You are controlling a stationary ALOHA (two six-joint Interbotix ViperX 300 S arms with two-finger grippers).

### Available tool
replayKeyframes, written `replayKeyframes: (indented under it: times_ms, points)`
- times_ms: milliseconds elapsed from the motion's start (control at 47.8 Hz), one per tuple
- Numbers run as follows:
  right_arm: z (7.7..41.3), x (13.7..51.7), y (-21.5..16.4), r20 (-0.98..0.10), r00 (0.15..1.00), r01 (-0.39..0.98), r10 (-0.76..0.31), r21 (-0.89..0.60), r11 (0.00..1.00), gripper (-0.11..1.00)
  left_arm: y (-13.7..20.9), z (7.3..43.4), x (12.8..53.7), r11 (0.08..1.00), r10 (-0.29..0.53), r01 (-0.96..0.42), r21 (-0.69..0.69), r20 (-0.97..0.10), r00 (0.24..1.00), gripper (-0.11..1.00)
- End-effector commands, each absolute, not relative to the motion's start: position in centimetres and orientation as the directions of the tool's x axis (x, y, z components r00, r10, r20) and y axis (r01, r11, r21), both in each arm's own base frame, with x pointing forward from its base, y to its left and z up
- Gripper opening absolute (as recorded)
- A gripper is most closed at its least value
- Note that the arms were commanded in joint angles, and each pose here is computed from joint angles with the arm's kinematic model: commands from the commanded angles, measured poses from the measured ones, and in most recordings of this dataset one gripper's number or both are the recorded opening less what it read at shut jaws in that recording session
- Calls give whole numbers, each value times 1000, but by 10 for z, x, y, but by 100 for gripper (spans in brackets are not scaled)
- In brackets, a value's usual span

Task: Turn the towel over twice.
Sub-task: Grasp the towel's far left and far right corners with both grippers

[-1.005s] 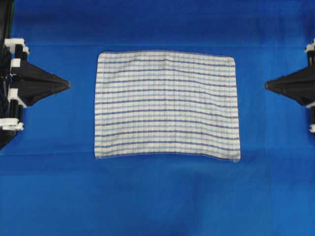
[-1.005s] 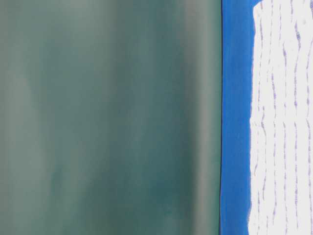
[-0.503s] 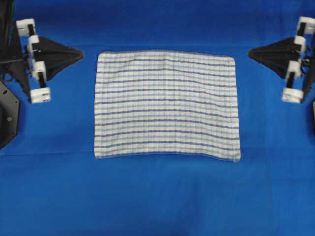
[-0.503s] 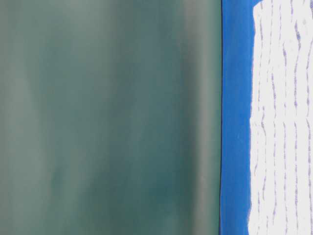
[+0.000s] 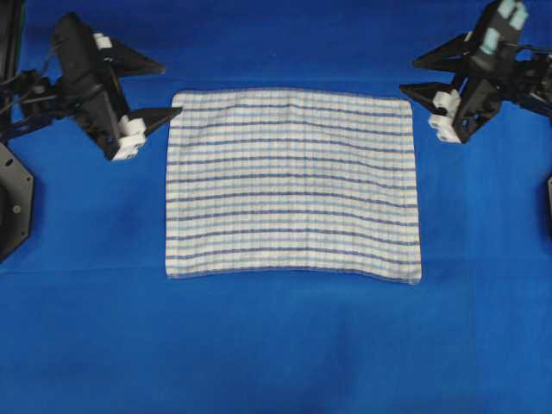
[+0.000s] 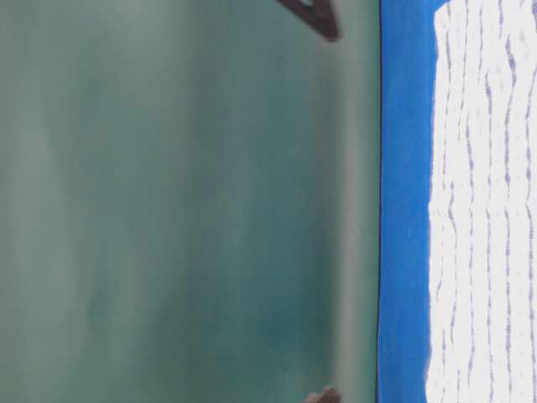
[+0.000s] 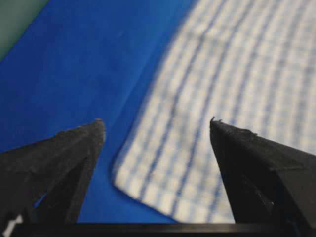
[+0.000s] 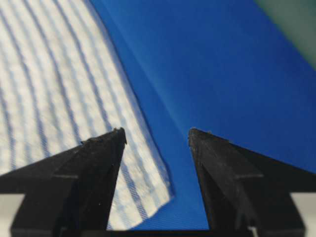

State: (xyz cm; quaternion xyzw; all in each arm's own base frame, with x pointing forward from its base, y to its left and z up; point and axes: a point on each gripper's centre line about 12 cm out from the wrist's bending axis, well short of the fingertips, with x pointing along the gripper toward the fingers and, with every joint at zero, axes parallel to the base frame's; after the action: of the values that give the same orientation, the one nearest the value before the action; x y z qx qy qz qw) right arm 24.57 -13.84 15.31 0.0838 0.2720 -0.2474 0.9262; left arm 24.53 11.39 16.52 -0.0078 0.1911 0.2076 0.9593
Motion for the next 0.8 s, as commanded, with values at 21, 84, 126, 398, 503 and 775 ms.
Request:
replayKeyframes:
  times_ms: [21, 84, 126, 398, 503, 775]
  points:
    - [143, 255, -149, -566, 711, 517, -418, 18, 856, 59, 127, 155, 253, 901, 420, -428, 69, -377, 825, 85]
    - [133, 256, -153, -586, 695, 525, -416, 19, 851, 59, 133, 145, 256, 895, 429, -440, 69, -398, 811, 85]
    - [125, 257, -155, -599, 685, 528, -414, 17, 849, 59, 136, 139, 257, 893, 431, -444, 70, -412, 803, 85]
    - [88, 261, -164, -673, 627, 541, -394, 12, 841, 59, 149, 98, 258, 881, 433, -468, 67, -513, 741, 85]
    - [83, 262, -164, -684, 618, 541, -388, 12, 841, 59, 154, 84, 255, 871, 438, -487, 64, -550, 711, 85]
    - [80, 261, -163, -691, 613, 533, -384, 2, 846, 53, 166, 72, 244, 844, 452, -534, 54, -608, 652, 70]
